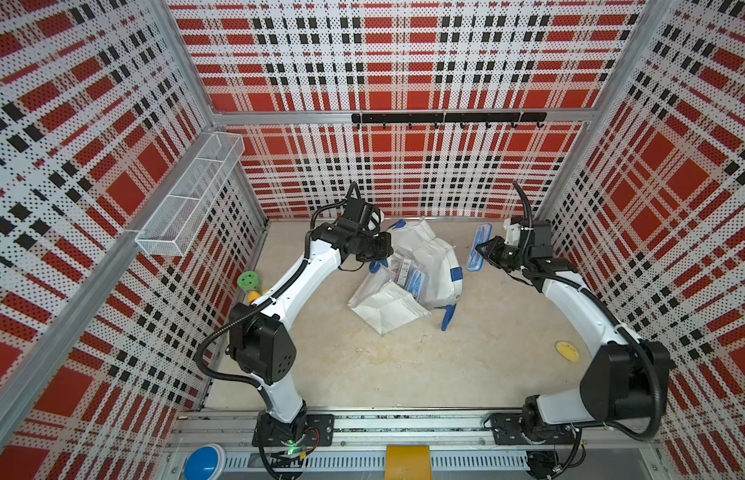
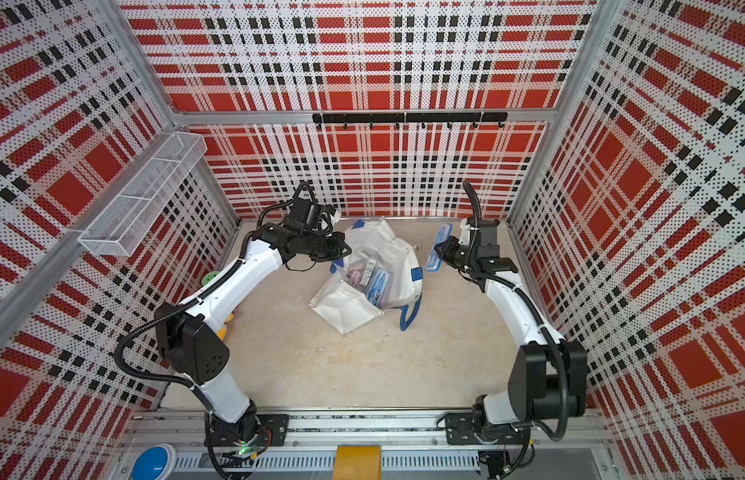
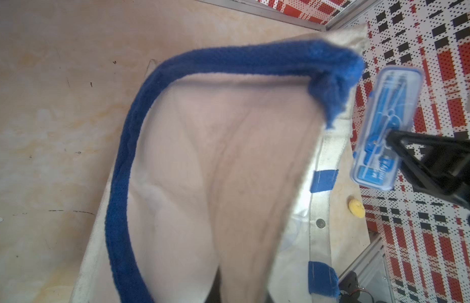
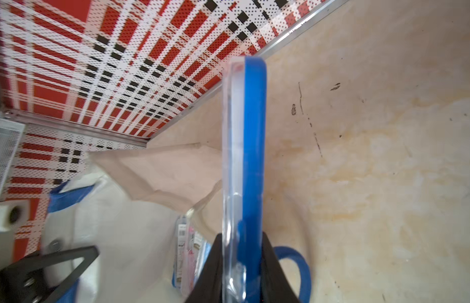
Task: Take out the compass set from the canvas bag
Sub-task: Place the compass set at the center of the board.
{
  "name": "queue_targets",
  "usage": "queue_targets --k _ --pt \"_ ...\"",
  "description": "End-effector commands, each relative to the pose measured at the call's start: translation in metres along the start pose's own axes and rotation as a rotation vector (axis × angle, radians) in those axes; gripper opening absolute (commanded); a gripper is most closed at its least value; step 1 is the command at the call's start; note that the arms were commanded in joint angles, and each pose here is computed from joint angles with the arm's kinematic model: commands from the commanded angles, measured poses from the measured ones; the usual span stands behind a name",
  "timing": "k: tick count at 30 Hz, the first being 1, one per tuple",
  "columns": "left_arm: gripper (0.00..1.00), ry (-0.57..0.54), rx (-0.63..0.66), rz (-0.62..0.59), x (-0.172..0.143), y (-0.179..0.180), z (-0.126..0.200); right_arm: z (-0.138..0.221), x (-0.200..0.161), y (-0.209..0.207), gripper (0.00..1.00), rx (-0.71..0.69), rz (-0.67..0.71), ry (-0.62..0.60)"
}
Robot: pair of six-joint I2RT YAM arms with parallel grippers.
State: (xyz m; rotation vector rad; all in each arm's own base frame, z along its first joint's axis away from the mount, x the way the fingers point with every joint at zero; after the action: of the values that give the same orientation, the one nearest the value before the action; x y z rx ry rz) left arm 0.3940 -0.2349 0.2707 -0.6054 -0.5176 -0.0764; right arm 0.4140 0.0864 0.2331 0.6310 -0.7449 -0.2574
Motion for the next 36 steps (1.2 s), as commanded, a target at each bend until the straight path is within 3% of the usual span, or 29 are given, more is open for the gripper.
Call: queue_targets --k 1,10,19,26,32,36 --pt "0.0 -0.117 -0.056 -0.076 0.035 -0.016 0.022 -0.024 0.011 -0.007 0.11 0.012 0.074 0.029" --pt "0.0 -0.104 -0.028 -0.097 0.051 -0.004 0.023 -0.106 0.013 -0.038 0.13 0.012 0.064 0.182" --pt "0.0 -0.058 -0.027 -0.105 0.043 0.0 0.018 -0.156 0.003 -0.066 0.16 -0.005 0.077 0.295" --pt "0.0 -0.03 -0.035 -0.108 0.034 -0.001 0.018 -0.17 -0.014 -0.089 0.19 -0.024 0.036 0.355" --pt "0.0 -0.018 -0.039 -0.115 0.028 -0.006 0.017 -0.159 -0.012 -0.097 0.38 -0.058 0.022 0.338" --pt "0.0 -0.01 -0.041 -0.123 0.024 -0.01 0.015 -0.145 -0.001 -0.095 0.46 -0.087 0.022 0.317"
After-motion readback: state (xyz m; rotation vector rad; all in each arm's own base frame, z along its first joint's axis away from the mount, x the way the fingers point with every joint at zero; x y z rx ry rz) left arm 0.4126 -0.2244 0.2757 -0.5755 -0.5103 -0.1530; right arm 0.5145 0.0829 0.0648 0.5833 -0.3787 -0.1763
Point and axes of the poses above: each gripper's point midway between its finger pads, its own z axis back along the fingers, its own y axis along the line the jaws close on, x = y × z, the point moved 3 cm from there along z, back along the fingers, and after that the axes turned 3 degrees about z, right-handed, at the moved point
